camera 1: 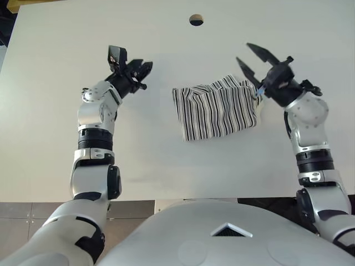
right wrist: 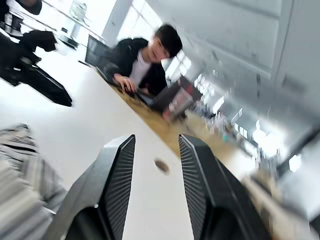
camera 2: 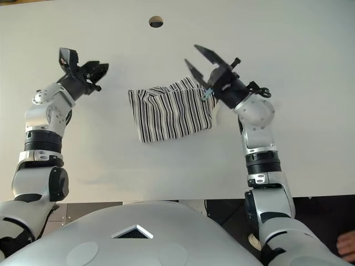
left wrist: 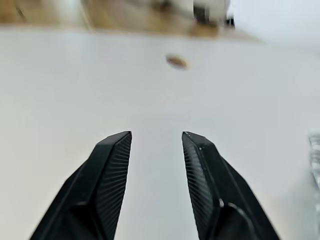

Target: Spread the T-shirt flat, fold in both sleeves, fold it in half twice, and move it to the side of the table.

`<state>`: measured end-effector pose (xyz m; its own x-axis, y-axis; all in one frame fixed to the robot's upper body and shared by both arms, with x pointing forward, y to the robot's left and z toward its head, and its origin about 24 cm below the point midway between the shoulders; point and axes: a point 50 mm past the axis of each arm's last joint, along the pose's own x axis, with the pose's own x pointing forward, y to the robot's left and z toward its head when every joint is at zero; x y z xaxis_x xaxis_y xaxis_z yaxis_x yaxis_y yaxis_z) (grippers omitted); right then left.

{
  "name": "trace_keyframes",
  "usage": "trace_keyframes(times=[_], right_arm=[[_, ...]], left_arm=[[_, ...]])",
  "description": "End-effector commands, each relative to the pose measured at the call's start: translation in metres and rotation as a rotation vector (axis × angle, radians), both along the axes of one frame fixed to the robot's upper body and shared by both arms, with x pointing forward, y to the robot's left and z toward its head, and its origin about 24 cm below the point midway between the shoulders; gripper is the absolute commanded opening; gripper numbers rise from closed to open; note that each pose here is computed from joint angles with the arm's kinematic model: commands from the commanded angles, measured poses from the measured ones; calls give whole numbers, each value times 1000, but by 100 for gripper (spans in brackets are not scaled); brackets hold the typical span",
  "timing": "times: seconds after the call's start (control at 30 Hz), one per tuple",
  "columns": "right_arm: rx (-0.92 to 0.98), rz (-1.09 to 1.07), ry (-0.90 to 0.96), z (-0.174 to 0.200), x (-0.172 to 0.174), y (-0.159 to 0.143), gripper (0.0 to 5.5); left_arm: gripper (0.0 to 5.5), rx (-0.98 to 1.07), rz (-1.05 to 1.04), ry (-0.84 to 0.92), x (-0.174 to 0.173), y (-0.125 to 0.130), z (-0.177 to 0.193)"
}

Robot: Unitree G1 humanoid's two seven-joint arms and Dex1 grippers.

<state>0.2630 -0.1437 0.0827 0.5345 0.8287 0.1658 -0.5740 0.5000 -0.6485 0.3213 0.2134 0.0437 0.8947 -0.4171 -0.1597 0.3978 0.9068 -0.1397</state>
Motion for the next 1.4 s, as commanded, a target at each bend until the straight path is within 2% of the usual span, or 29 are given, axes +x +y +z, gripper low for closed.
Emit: trace_keyframes(times=[0.03, 0.23, 0.33, 0.43, 0.47, 0.57, 0.63, 0.7, 0.93, 1.07, 1.17, 1.27, 1.4], right_arm=[[-135, 131, -78, -16, -17, 15, 161], [-501, 68, -26, -66, -2, 26, 161], [-793, -5, 53, -102, 7, 15, 161], [-987, -76, 106, -113, 15, -20, 161], [-1042, -119, 134, -111, 20, -41, 161], [-1167, -339, 328, -90, 28, -127, 161], [-1111, -456, 468, -79, 24, -161, 161], [-1074, -547, 503, -70, 22, -180, 161], [-942, -670, 480, -57, 31, -186, 161], [-757, -849, 288, -15, 53, -194, 161], [-644, -962, 25, 44, 67, -206, 161], [-575, -929, -168, 77, 78, -186, 161], [-349, -812, -223, 71, 97, -128, 161]], left_arm=[[186, -17, -98, -261, -15, -17, 16], [186, -125, -247, -385, -39, -42, 20], [186, -155, -240, -394, -41, -44, 20], [186, -177, -218, -407, -37, -43, 23], [186, -183, -208, -415, -37, -42, 24], [186, -209, -175, -426, -31, -44, 25], [186, -238, -166, -424, -27, -52, 24], [186, -260, -162, -428, -22, -60, 26], [186, -272, -173, -482, -11, -76, 33], [186, -320, -85, -517, -8, -65, 35], [186, -289, -36, -543, -5, -60, 40], [186, -298, -17, -557, 2, -61, 49], [186, -252, 34, -592, 21, -75, 66]])
